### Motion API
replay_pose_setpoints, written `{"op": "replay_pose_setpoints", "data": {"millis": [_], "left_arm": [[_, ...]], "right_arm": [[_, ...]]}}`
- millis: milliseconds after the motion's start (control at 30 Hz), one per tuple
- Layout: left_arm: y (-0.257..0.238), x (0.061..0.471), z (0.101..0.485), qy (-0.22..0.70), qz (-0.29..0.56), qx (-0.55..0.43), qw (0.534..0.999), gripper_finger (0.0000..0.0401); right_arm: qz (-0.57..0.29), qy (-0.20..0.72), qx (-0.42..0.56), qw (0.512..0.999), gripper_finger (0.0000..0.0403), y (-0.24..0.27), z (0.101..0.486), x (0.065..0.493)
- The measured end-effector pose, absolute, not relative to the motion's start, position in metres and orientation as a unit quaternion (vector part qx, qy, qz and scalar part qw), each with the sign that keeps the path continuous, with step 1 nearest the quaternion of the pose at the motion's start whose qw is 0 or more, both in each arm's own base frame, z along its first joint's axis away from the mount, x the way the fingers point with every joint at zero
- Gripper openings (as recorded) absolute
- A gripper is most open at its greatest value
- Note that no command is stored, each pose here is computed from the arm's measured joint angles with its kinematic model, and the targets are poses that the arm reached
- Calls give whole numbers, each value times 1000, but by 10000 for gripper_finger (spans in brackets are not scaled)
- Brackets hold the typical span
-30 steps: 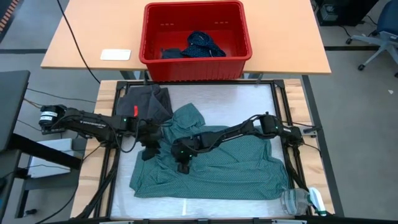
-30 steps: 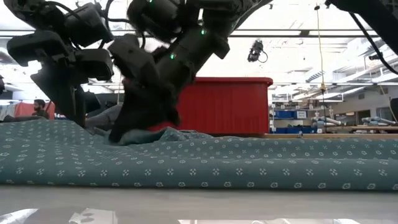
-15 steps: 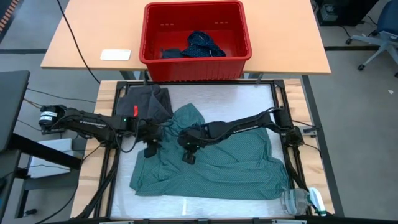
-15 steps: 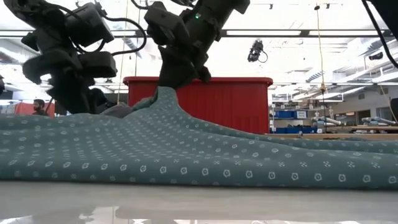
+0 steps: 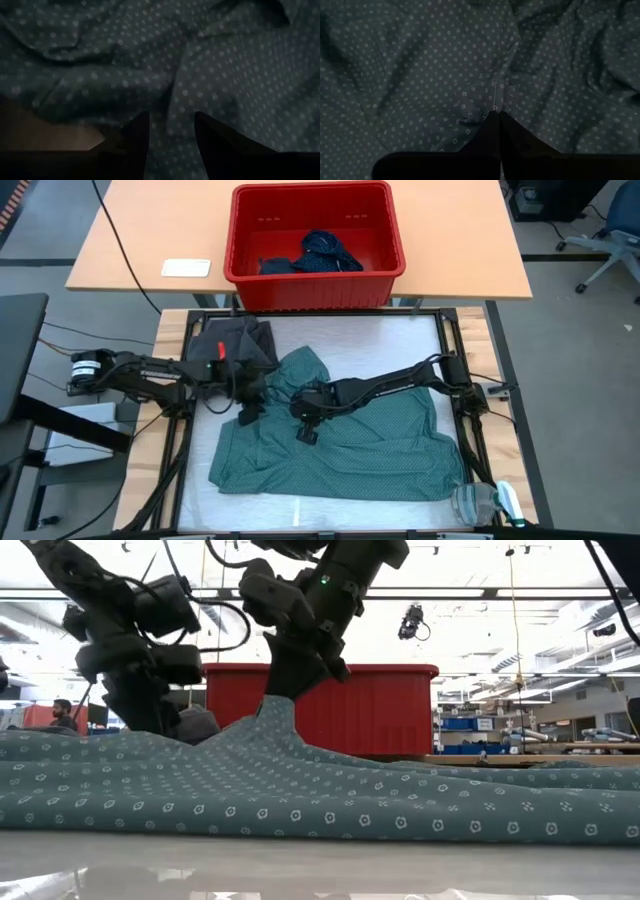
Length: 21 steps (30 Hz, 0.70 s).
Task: Fold laundry
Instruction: Fold the dark green polo
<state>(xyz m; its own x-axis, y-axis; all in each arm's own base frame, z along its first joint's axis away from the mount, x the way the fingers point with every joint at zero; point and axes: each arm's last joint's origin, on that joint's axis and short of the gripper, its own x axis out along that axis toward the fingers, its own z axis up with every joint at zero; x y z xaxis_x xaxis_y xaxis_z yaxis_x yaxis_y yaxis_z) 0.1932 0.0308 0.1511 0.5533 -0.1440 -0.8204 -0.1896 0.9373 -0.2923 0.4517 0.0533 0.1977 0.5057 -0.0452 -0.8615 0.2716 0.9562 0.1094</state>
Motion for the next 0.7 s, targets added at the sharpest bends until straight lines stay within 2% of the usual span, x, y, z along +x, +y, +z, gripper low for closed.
{"op": "replay_pose_setpoints", "data": {"millis": [233, 333, 467, 700], "left_arm": [[32, 205, 135, 481, -6, -180, 858, 151], [31, 206, 132, 485, -18, -186, 855, 111], [30, 206, 133, 482, -35, -196, 853, 18], [28, 198, 149, 467, -34, -203, 860, 3]], "right_arm": [[-96, 490, 121, 858, 0, 54, 196, 451], [-97, 491, 122, 857, 0, 53, 196, 451], [-133, 494, 115, 851, 0, 51, 195, 449], [-214, 494, 99, 837, 1, 53, 188, 441]]}}
